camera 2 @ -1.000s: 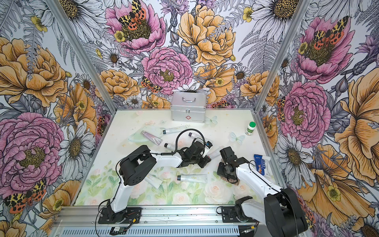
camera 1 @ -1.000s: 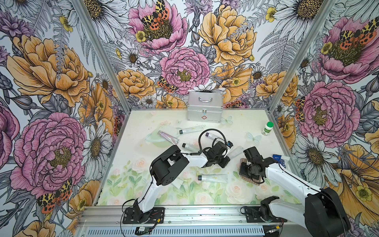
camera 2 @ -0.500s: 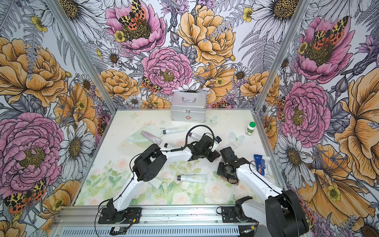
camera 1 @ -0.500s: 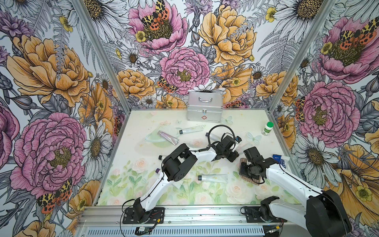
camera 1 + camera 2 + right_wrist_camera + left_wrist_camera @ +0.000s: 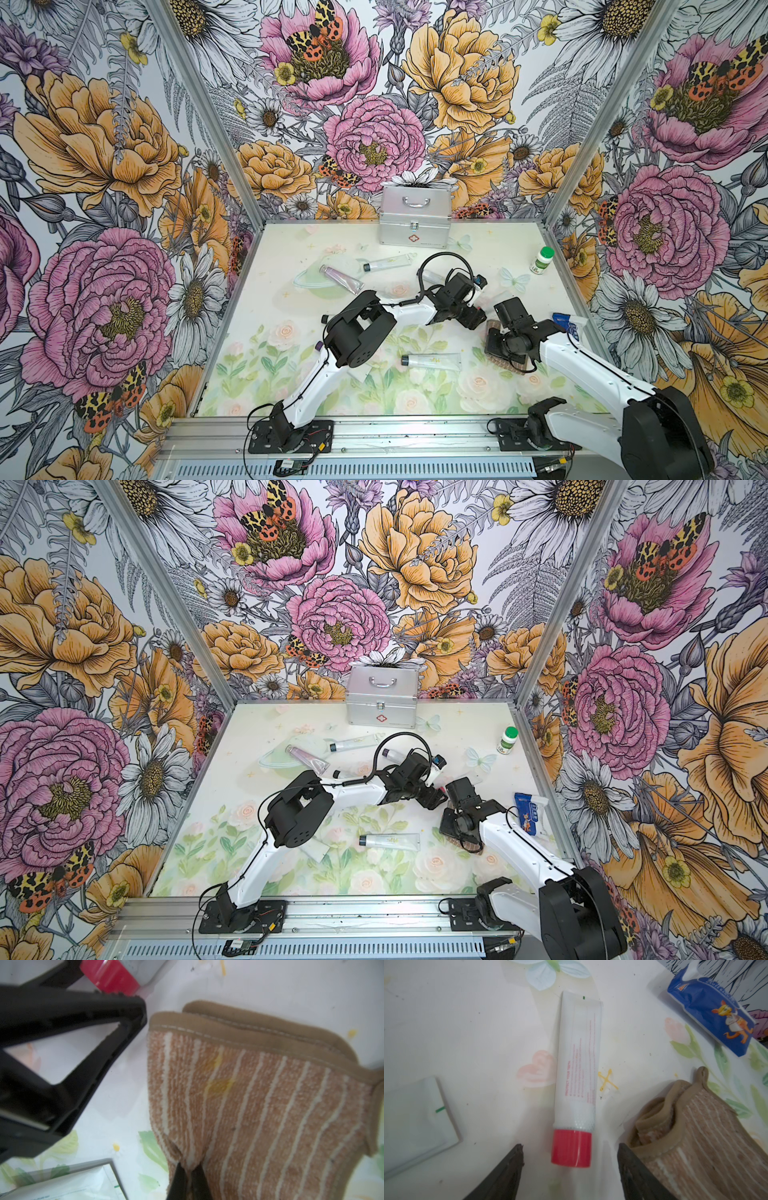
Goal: Wipe the surface of the toothpaste tube
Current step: Move the toothpaste to the center of the board.
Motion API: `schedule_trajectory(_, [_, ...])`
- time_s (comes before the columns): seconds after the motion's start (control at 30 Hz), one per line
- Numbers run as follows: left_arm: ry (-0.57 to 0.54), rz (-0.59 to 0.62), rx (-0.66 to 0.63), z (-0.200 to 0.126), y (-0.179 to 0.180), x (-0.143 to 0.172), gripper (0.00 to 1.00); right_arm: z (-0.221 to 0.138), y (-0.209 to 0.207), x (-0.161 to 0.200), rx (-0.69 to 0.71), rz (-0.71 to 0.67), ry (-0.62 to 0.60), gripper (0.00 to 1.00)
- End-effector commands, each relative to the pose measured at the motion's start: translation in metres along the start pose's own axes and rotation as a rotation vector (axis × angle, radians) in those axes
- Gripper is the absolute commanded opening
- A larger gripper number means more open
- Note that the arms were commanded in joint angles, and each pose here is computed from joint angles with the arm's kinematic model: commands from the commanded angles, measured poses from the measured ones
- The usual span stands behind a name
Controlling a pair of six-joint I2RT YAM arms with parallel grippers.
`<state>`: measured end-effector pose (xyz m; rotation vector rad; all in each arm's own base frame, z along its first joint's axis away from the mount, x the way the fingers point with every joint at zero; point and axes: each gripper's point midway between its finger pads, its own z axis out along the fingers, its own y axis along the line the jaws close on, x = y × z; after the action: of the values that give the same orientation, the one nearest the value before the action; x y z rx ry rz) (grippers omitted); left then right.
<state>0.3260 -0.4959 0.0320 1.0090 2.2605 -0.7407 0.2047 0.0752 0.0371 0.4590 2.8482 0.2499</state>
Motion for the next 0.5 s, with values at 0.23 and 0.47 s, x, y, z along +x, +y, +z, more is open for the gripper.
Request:
schedule_trajectory(0.23, [-0.106,-0.132,-0.248,-0.154,0.05,-0.005,0.79,-0.009,0.018,-0.019,-0.02,-0.056,-0.039,0.0])
schedule_trajectory(0.47, [-0.06,-0.168,-0.269,-0.196,0.03,0.057,0.81,-0.012,0.028,-0.028,-0.021,-0.095,-0.049,0.0])
